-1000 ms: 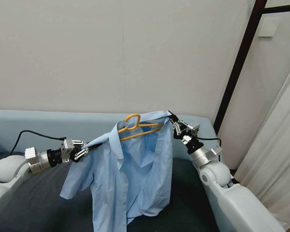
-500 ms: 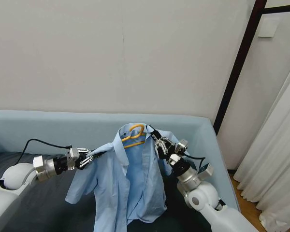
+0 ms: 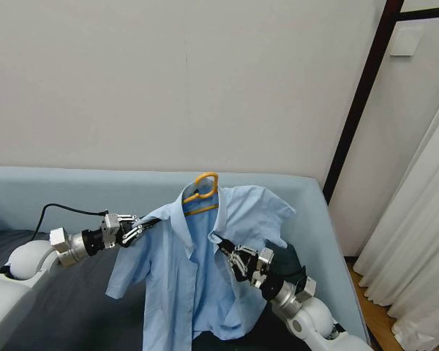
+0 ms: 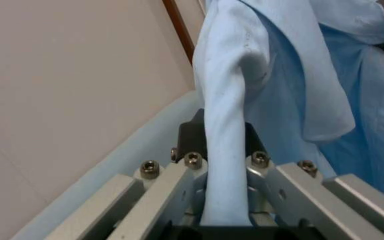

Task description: Pick up the clothes from the sofa and hang them on the clothes hanger.

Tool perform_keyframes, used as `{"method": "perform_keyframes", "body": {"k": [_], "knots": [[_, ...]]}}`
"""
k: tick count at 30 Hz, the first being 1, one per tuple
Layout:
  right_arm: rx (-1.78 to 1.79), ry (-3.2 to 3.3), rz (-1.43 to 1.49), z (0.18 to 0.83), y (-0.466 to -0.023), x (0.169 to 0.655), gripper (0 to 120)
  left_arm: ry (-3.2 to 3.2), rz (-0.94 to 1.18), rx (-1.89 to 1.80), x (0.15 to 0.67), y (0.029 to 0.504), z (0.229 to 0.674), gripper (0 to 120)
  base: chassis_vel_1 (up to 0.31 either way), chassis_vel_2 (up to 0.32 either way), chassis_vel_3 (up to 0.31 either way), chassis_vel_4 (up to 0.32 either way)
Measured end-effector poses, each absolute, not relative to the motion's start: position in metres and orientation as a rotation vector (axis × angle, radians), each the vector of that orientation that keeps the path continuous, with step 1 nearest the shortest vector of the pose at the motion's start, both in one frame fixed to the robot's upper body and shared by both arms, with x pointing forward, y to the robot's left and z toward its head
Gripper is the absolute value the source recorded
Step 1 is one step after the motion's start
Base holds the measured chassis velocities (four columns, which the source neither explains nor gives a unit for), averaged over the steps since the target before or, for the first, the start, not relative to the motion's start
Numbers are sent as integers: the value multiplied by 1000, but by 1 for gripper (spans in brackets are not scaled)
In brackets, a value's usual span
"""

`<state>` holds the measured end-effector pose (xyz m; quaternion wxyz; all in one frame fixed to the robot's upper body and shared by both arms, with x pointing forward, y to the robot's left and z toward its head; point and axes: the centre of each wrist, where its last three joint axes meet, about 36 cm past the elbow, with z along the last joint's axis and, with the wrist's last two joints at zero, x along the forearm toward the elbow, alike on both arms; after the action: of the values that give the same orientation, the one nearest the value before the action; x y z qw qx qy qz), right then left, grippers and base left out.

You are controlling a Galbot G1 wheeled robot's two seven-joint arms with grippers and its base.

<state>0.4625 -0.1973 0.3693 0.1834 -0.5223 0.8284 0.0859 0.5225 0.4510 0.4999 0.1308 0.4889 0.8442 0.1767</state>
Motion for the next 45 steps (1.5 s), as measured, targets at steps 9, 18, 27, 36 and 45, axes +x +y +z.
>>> {"method": "perform_keyframes", "body": {"k": [9, 18, 27, 36, 45], "knots": [[-1393, 2406, 156, 363, -198, 459, 0, 2440, 511, 1428, 520, 447, 503, 1, 0, 0, 0, 0], [-1487, 2399, -49, 343, -223, 436, 31, 2424, 517, 1404, 526, 450, 518, 1, 0, 0, 0, 0], [-1565, 2305, 275, 406, -258, 440, 63, 2384, 497, 1409, 549, 443, 531, 1, 0, 0, 0, 0], [-1629, 2258, 347, 488, -301, 456, 94, 2341, 515, 1521, 555, 439, 534, 1, 0, 0, 0, 0], [-1746, 2318, 212, 493, -339, 479, 100, 2304, 566, 1731, 551, 446, 530, 1, 0, 0, 0, 0]]}}
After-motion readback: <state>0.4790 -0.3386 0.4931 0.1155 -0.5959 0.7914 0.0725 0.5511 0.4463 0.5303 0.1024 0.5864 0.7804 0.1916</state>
